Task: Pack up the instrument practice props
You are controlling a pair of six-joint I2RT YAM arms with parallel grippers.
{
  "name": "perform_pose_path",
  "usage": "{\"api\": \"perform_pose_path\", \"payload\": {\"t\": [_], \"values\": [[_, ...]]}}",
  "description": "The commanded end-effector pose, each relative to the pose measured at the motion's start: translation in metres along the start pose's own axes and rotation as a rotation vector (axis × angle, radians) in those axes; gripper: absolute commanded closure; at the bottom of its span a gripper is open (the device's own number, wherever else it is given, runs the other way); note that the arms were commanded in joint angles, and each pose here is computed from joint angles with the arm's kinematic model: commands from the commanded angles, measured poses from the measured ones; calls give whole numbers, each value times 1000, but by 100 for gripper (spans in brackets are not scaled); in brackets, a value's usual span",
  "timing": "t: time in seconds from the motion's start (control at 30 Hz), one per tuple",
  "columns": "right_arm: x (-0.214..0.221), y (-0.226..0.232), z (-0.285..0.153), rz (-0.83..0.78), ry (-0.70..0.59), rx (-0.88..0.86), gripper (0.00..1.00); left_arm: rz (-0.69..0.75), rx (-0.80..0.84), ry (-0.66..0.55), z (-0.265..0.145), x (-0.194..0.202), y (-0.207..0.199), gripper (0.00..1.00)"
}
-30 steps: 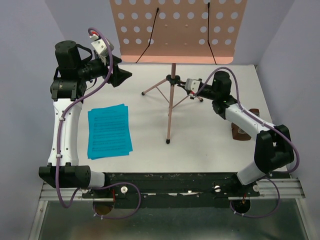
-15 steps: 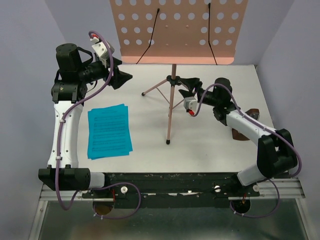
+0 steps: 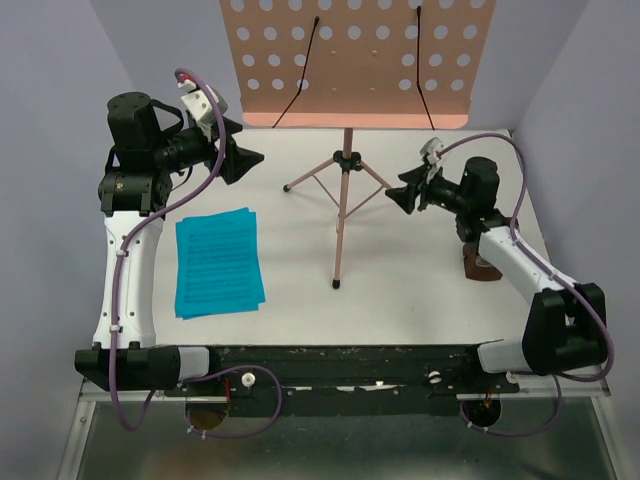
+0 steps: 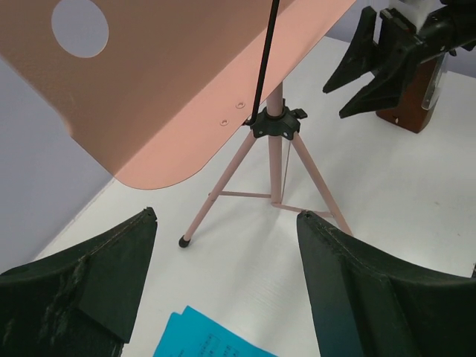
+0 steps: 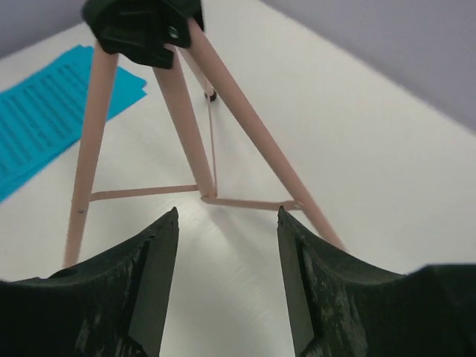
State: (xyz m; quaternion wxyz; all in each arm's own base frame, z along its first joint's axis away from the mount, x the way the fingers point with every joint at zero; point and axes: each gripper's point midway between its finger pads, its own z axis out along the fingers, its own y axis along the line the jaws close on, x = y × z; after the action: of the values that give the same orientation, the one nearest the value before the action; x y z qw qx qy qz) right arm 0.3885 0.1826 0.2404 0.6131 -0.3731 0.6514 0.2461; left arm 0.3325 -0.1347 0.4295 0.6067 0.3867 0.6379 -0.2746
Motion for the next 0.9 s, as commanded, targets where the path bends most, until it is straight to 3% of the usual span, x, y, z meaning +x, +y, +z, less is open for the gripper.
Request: {"api": "perform_pose_path", "payload": {"t": [0.0,0.17,0.23,0.37,0.57,0.7,0.87], "values": [[7,13,1,521,29,-151,38,16,-9,15,-3,1,-3,14],[-24,4,11,755,17,-415,35,27,-11,48,-7,4,-4,14],[-37,8,11,746,6,-511,30,30,-16,65,-8,8,-4,14],[-46,-1,23,886,59,-589,20,34,-34,78,-10,12,-3,14],[-57,17,39,920,129,-701,23,40,-56,100,-13,19,-2,14],[-51,13,55,1026,157,-648,26,50,-61,105,-16,19,-5,14],[-48,13,63,1049,179,-651,33,52,-72,109,-17,22,-5,14]]}}
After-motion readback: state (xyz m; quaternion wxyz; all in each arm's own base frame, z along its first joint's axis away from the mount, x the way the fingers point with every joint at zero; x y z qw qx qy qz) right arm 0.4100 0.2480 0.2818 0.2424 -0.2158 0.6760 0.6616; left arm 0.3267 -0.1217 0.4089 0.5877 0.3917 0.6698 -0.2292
